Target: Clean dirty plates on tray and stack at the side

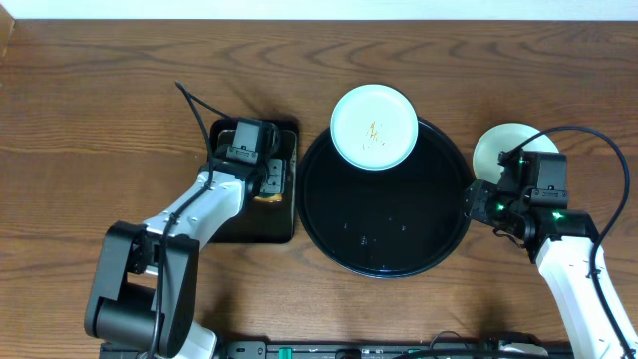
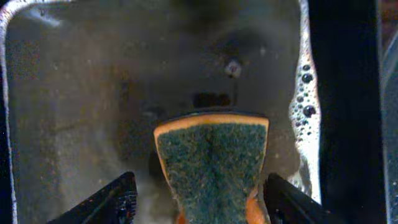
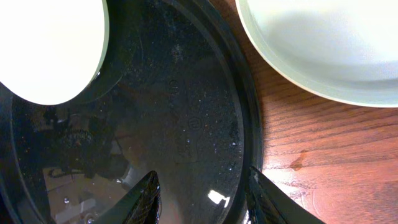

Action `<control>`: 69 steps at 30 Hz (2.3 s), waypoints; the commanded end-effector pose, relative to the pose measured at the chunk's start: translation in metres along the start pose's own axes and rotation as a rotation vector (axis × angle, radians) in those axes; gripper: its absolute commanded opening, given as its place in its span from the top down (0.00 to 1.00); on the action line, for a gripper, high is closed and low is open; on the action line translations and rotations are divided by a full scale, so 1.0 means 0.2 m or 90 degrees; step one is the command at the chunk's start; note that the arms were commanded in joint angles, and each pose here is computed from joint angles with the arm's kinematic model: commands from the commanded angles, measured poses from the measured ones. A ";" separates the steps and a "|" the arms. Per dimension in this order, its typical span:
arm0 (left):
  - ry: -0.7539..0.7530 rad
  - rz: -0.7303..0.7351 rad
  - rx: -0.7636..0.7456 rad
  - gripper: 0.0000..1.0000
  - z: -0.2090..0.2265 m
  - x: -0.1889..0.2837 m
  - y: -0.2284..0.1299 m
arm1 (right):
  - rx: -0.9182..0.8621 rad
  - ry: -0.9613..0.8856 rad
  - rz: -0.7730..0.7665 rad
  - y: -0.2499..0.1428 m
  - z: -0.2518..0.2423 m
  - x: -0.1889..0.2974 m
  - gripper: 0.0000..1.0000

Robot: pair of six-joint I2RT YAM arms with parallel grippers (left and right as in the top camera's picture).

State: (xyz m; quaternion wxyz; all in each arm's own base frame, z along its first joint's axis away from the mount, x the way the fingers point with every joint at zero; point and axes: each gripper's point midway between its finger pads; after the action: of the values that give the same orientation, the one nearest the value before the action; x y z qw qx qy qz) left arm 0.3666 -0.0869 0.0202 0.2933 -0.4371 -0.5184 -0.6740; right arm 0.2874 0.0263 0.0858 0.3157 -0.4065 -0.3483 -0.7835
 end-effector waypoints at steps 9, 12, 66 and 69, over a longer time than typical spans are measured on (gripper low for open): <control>-0.010 -0.012 -0.004 0.30 -0.02 -0.09 0.01 | 0.019 0.004 0.011 -0.02 0.01 -0.01 0.58; -0.011 0.001 -0.005 0.43 -0.02 -0.13 -0.01 | 0.018 0.003 0.013 -0.03 0.01 -0.01 0.59; -0.011 -0.018 0.031 0.18 -0.01 0.14 0.02 | 0.015 -0.004 0.024 -0.05 0.00 -0.01 0.62; -0.011 -0.014 0.030 0.18 -0.01 0.11 0.01 | 0.015 -0.004 0.024 -0.05 0.00 -0.01 0.62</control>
State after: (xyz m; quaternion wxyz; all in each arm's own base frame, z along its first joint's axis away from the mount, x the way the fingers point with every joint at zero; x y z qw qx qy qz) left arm 0.3590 -0.0882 0.0507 0.2840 -0.4256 -0.5448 -0.6644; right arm 0.2812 0.0266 0.0826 0.3227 -0.4162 -0.3464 -0.7763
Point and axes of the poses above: each gripper's point midway between its finger pads, its own x axis back along the fingers, its own z axis along the line the jaws close on, y = z × x, and after that the axes turned 13 degrees about -x, right-handed
